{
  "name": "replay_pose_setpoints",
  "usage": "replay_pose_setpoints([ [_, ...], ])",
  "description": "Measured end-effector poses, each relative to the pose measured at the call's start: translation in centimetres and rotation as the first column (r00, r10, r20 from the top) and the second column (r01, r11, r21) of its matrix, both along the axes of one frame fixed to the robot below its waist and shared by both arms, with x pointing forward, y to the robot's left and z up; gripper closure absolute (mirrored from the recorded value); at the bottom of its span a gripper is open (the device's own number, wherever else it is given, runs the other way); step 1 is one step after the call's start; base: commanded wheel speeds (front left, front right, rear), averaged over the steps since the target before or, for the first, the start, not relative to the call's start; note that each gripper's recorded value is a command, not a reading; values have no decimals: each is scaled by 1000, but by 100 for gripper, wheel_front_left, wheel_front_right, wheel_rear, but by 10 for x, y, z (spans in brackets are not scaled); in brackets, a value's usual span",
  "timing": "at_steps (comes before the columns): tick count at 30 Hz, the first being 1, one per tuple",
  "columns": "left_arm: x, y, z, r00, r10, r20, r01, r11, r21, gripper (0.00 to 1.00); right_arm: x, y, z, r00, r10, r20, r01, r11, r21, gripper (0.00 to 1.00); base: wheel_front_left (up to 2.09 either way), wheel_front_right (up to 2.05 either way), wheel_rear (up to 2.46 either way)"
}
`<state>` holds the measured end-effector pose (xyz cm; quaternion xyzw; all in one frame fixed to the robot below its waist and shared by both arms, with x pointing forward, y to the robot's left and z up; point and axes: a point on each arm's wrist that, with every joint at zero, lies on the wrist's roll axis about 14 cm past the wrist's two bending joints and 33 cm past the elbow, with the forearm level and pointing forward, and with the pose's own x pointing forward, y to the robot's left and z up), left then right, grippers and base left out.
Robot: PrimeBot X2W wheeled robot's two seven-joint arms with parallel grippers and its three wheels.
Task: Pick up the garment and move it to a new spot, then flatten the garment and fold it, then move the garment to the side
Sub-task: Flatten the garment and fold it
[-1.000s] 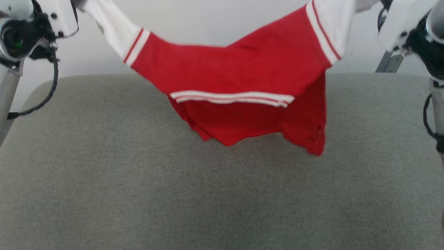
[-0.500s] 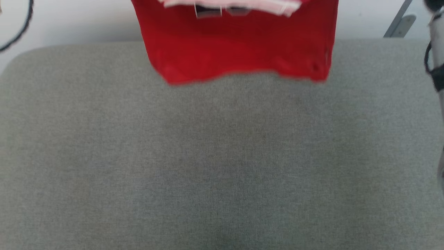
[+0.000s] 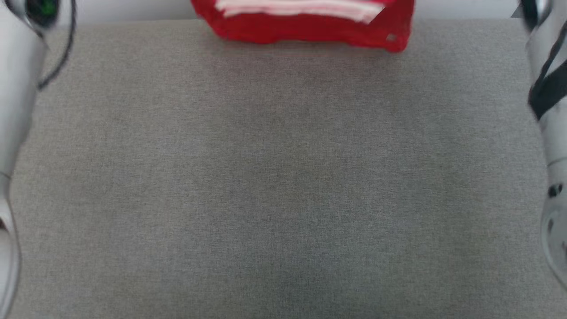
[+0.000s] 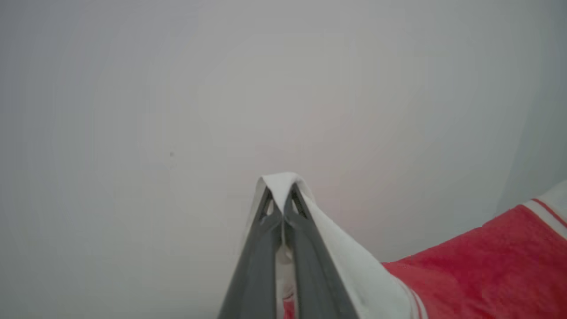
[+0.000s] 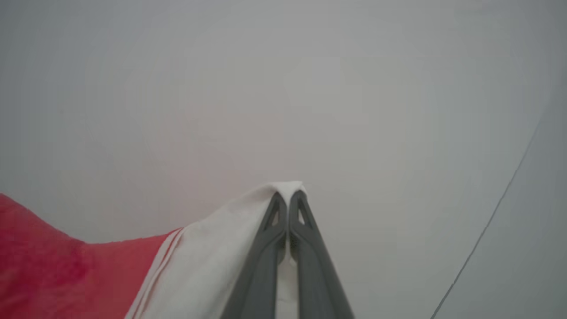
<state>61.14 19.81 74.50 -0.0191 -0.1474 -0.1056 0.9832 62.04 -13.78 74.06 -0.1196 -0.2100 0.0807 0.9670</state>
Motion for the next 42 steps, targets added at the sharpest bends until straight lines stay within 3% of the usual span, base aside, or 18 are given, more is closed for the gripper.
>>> replay_pose_setpoints([
  [6,-8,15,-92,971,21,-239,-29,999,-30,100,0,1,-102,965,1,-263,-7,1000,-21,100,0,0,0],
  [11,-30,25,-165,880,40,-473,-44,999,2,100,-19,11,-168,884,21,-467,-16,1000,14,100,0,0,0],
  [18,-89,27,-255,649,12,-761,-19,1000,0,100,-62,37,-239,703,72,-708,-33,997,69,100,0,0,0],
  [25,-150,30,-300,483,-29,-875,16,1000,-24,100,-105,44,-274,534,137,-834,-66,991,120,100,0,0,0],
  [37,-228,32,-312,393,-38,-919,10,999,-36,100,-201,2,-307,215,167,-962,-159,978,134,100,0,0,0],
  [42,-264,36,-314,328,-13,-945,-1,1000,-14,100,-238,-10,-310,97,165,-981,-188,971,145,100,0,0,0],
])
